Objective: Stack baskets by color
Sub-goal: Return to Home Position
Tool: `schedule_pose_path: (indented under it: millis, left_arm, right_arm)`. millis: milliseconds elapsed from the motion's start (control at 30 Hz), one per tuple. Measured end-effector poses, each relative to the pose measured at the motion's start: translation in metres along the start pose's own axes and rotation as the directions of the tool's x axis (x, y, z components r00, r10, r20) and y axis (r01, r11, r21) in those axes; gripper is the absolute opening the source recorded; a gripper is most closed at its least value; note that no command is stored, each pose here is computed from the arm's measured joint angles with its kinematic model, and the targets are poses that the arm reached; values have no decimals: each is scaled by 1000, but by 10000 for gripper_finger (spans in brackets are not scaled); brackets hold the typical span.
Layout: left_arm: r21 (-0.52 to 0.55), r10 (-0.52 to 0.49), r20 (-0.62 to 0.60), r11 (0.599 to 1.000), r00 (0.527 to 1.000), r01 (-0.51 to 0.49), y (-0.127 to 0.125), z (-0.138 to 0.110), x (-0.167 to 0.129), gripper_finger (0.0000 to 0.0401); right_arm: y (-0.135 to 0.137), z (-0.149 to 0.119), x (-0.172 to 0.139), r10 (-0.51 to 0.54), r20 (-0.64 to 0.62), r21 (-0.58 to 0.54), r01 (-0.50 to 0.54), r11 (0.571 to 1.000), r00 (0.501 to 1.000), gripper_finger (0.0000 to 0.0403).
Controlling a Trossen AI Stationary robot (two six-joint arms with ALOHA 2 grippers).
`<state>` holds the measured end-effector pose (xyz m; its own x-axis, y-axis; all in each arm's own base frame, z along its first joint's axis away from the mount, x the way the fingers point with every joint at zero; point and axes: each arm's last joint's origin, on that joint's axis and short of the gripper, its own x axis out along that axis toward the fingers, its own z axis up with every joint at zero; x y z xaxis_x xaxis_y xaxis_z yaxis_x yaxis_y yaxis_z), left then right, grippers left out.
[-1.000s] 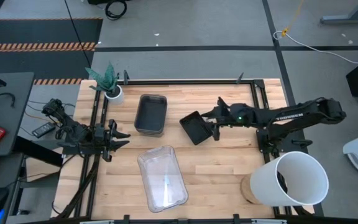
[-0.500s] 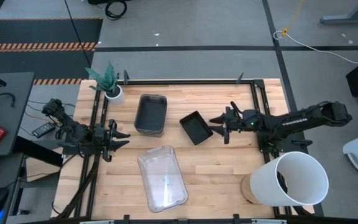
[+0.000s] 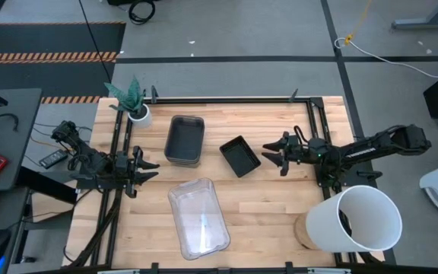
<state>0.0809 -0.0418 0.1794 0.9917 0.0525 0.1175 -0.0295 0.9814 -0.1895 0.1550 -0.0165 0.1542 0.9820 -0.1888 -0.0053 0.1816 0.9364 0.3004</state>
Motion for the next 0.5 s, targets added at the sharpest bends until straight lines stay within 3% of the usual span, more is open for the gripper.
schedule_pose_path:
  millis: [233, 400, 500]
  left_arm:
    - [0, 0, 0, 1000, 1000, 0, 0, 0, 0, 117]
    - [0, 0, 0, 1000, 1000, 0, 0, 0, 0, 117]
    - [0, 0, 0, 1000, 1000, 0, 0, 0, 0, 117]
  right_arm:
    - [-1, 1, 0, -47, 24, -6, 47, 999, 999, 183]
    - [-3, 1, 0, -89, 34, 63, 87, 994, 995, 183]
    - [-3, 1, 0, -86, 26, 20, 85, 996, 996, 183]
